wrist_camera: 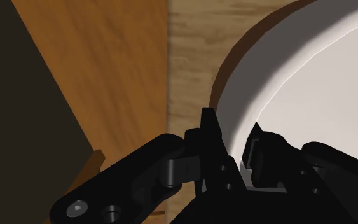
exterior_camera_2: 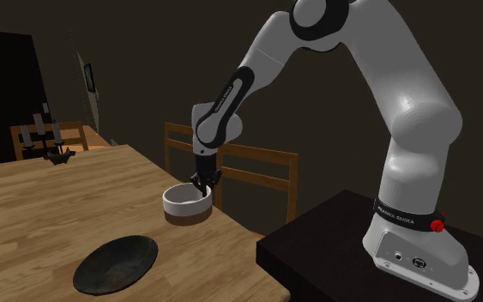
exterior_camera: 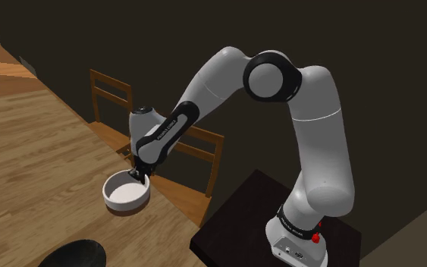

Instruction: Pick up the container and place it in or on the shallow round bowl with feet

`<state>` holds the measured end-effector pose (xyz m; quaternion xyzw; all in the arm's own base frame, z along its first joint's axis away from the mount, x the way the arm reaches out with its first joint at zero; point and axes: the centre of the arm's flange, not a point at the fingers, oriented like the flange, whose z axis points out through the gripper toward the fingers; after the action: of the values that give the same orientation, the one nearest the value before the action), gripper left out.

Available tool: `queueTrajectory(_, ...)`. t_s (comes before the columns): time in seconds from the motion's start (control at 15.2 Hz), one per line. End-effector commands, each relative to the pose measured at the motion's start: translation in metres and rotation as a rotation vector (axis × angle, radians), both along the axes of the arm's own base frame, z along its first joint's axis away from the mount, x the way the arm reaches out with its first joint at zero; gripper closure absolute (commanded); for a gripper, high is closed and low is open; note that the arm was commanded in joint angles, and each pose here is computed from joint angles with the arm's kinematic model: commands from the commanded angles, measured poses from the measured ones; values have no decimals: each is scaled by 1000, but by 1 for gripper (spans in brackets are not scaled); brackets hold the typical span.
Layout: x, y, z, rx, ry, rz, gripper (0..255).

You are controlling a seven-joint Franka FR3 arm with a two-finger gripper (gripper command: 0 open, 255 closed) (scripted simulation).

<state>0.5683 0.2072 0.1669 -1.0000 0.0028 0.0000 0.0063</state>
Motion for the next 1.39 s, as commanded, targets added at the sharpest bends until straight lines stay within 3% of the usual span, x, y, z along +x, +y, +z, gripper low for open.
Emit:
queueTrajectory(0.0, 1, 0, 10, 0, -1, 0, 255)
queueTrajectory(1.19, 1, 0, 105, 0, -1, 0, 255)
queueTrajectory(1.32, -11, 24, 106, 0, -1, 0, 255)
